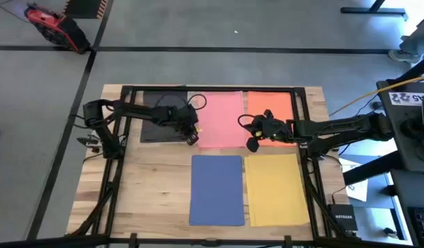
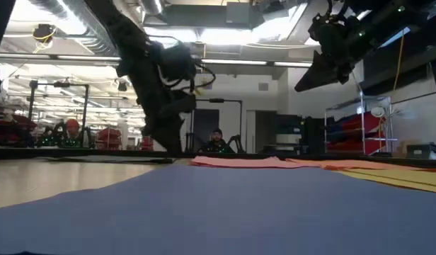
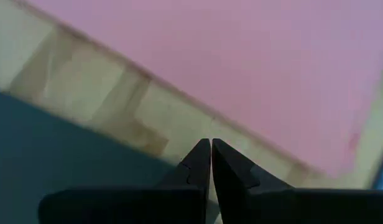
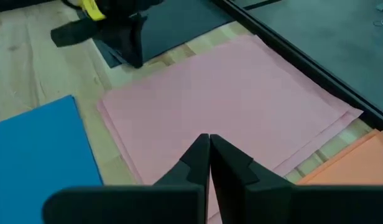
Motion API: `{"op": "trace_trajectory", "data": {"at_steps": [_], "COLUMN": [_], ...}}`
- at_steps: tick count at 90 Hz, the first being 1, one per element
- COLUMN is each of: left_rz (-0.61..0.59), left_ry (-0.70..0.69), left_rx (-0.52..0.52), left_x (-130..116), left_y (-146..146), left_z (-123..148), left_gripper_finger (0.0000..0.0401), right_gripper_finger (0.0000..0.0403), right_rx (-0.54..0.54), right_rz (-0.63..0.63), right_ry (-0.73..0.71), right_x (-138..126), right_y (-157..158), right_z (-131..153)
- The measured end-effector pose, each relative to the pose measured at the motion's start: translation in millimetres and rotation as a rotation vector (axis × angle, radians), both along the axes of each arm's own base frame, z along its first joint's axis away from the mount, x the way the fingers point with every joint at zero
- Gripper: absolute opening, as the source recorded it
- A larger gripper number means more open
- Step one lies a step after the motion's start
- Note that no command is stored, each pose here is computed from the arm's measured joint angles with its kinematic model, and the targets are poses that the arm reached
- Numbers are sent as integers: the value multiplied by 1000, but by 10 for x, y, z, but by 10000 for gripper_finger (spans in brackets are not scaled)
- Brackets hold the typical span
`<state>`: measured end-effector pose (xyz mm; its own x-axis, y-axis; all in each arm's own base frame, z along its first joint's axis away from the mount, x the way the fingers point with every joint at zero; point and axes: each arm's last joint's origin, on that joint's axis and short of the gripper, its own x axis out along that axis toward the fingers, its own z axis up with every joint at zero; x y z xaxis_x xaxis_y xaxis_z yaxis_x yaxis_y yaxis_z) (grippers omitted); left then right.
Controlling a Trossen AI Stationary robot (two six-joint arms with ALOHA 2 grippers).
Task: Organize paper
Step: Move all of the black paper at the upper left of the table
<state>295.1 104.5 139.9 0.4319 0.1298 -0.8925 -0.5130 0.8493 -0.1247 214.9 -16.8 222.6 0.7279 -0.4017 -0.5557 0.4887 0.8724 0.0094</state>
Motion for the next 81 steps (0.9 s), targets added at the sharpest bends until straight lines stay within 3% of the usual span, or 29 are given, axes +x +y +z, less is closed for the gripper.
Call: {"op": "trace_trajectory", "data": {"at_steps": [24, 81], "left_rz": [-5, 12], "left_ry": [100, 111], "left_rx": [-36, -50], "left_x": [-76, -156], "left_y": [-54, -165], "left_z": [-30, 130], "left_gripper_finger": [0, 0], "right_gripper_finger": [0, 0], "right_rx": [2, -1], "right_rz": [-1, 0], "right_ry": [-1, 2], "right_x": [0, 0], "right_y": [0, 0], "right_z": [0, -1]}}
